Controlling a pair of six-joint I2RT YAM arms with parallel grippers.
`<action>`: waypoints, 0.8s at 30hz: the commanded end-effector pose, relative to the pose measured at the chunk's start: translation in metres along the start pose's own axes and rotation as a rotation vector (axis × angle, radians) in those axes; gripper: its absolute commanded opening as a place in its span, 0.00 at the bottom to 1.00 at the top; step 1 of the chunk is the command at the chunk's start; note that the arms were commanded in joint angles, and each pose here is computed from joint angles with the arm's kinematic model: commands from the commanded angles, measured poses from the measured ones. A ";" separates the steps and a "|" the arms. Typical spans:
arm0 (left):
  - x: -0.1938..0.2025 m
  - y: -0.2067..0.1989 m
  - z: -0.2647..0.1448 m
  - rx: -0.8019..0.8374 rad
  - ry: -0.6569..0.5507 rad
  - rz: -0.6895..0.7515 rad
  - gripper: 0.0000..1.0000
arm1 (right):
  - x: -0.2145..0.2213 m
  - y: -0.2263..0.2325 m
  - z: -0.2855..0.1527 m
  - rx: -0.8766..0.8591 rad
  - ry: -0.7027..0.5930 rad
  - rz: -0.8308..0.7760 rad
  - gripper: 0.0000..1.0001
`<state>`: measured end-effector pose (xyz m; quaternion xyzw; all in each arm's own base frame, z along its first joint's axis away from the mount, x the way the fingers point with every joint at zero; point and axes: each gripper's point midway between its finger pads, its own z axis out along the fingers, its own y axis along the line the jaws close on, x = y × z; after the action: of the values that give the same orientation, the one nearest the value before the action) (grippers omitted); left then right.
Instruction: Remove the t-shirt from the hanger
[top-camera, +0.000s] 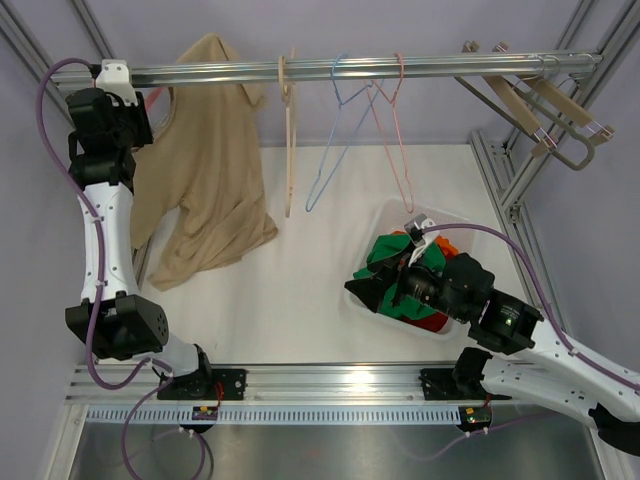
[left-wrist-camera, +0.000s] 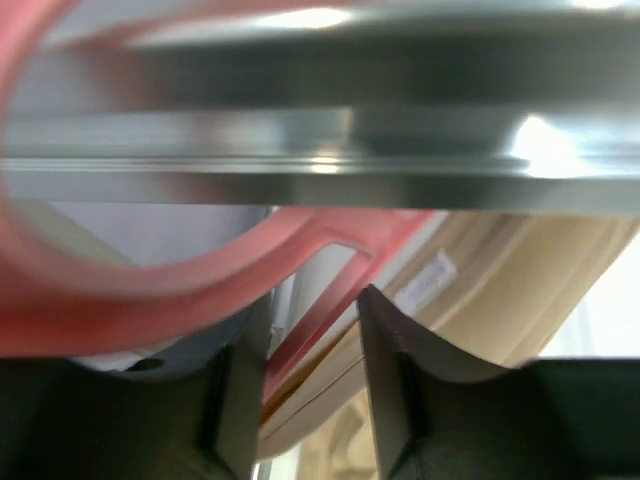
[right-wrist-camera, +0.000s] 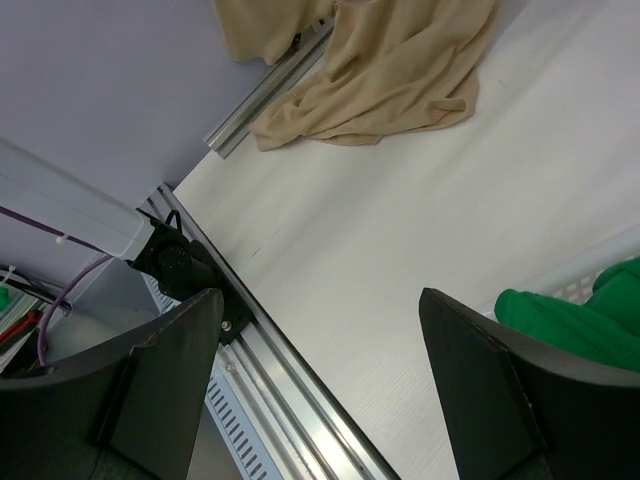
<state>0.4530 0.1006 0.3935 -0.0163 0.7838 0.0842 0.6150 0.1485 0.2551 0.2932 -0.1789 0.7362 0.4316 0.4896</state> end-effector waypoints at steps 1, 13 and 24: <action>-0.017 -0.020 -0.017 0.098 -0.060 -0.042 0.37 | -0.025 0.017 -0.006 -0.060 -0.060 -0.021 0.88; -0.022 -0.045 -0.042 0.214 -0.094 -0.110 0.44 | -0.031 0.021 -0.017 -0.081 -0.087 -0.004 0.88; -0.017 -0.054 -0.038 0.250 -0.083 -0.184 0.32 | -0.038 0.021 -0.021 -0.068 -0.106 0.002 0.88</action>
<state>0.4275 0.0495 0.4022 -0.0134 0.7713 -0.0468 0.6346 0.1426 0.2478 0.3097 -0.1756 0.7176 0.4479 0.5036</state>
